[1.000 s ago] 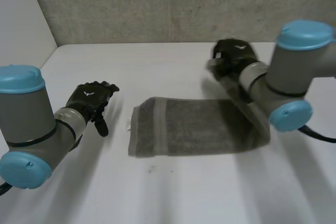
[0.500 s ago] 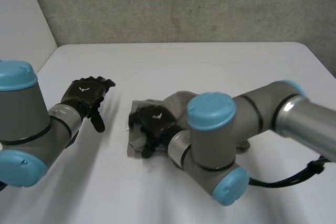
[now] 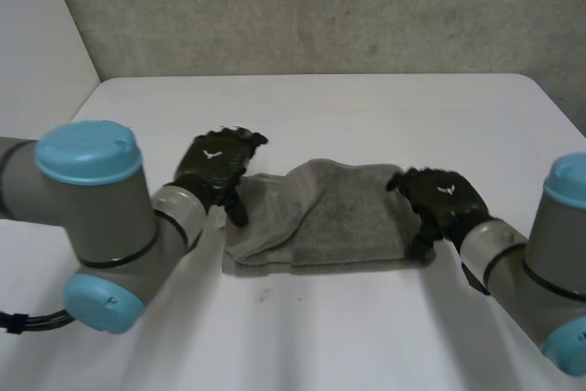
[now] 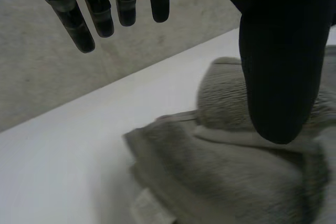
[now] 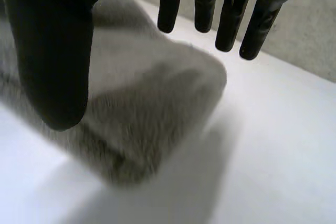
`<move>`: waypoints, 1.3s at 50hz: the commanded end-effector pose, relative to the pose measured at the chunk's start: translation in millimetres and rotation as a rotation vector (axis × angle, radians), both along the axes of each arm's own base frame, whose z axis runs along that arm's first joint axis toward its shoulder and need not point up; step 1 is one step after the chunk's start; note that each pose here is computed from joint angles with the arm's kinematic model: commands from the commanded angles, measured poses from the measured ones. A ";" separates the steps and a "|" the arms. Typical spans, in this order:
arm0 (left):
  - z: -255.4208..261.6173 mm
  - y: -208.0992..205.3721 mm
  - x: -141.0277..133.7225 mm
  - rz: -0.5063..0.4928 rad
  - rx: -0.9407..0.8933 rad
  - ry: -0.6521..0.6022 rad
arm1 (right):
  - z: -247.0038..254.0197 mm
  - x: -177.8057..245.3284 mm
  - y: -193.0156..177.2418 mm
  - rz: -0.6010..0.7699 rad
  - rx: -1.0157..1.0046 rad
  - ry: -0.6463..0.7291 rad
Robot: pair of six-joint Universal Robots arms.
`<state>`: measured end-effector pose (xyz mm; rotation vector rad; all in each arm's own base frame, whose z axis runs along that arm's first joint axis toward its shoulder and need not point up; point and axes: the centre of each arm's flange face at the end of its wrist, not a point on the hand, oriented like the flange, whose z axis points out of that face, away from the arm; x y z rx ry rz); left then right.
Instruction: Fold the towel.
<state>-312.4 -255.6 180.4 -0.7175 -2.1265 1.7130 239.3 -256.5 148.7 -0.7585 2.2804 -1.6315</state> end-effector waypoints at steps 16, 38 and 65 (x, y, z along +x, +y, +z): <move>-8.6 11.8 -50.1 -0.103 0.005 0.059 | -22.8 -0.4 7.0 0.058 -0.056 0.013; -61.1 -52.7 -27.9 0.155 -0.043 -0.127 | -30.4 -5.5 1.0 0.000 -0.058 0.061; -6.6 -0.4 4.7 0.170 -0.074 -0.152 | 30.7 56.2 -1.6 0.135 -0.433 0.241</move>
